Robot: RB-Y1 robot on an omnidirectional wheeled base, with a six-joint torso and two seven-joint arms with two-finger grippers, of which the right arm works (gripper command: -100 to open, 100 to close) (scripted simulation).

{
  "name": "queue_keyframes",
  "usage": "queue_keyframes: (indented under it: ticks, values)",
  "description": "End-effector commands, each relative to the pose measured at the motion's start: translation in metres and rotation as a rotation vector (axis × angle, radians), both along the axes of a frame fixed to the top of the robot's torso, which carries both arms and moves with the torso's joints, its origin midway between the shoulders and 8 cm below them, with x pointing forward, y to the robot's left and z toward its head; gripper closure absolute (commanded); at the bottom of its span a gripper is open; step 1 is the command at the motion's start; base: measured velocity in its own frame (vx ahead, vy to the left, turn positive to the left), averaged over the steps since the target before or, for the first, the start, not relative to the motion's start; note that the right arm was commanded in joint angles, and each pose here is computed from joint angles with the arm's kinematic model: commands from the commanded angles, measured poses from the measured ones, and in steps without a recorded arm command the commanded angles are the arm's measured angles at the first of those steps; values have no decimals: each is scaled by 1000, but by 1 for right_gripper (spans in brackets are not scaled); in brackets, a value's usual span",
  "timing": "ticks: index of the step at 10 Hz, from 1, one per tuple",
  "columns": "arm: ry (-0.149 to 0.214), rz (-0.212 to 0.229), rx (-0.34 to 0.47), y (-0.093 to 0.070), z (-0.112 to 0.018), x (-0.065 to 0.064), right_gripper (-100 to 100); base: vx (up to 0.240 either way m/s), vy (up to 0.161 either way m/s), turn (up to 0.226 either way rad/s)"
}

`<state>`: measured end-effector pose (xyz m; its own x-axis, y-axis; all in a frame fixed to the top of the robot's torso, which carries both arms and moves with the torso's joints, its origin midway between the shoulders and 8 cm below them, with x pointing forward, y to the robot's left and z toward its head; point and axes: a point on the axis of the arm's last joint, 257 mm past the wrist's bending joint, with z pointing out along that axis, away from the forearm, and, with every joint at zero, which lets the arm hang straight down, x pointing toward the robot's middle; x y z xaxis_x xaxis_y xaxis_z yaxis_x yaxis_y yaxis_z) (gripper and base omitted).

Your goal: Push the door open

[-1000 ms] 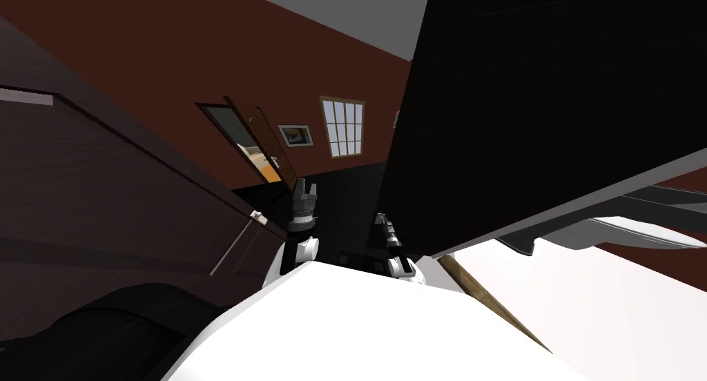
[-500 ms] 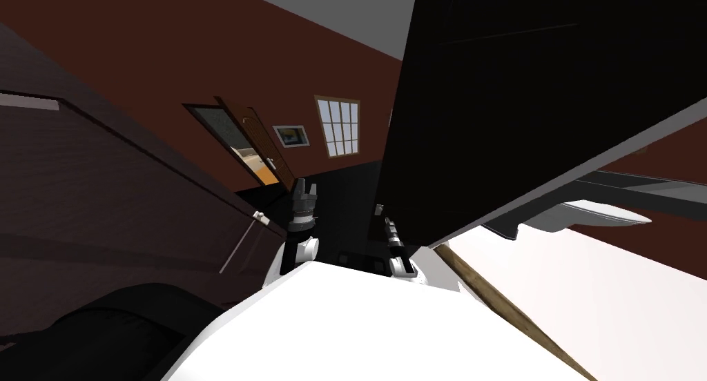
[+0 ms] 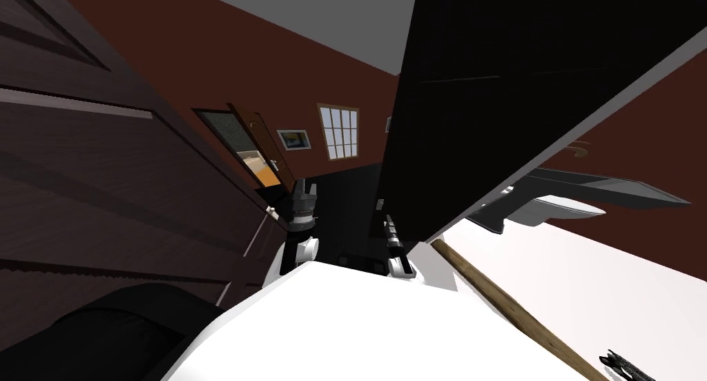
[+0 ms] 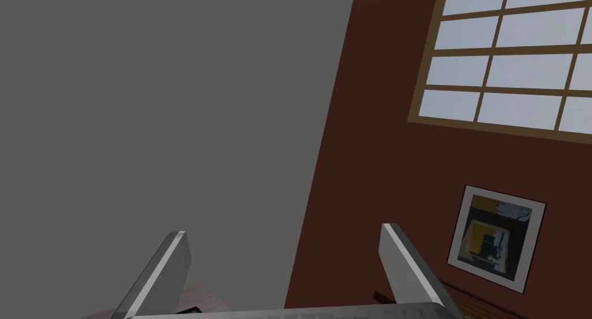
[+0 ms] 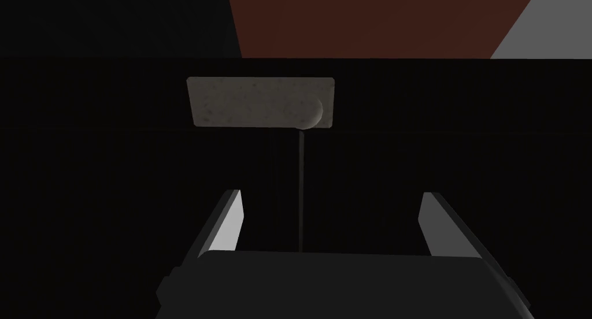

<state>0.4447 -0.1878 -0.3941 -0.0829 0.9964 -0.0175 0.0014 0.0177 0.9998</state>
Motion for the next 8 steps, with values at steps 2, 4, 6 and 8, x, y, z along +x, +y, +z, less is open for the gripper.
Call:
queue_keyframes:
  ticks: [2,4,6,8]
  values:
    - [-6,-5,-12,-8,1,0,-100,201,7,23]
    - [-9,-10,-14,-11,2,0,-100,232,-13,25]
    - [-13,-17,-8,-10,2,0,-100,260,26,29]
    - [-13,-18,-6,-9,2,0,-100,172,14,12]
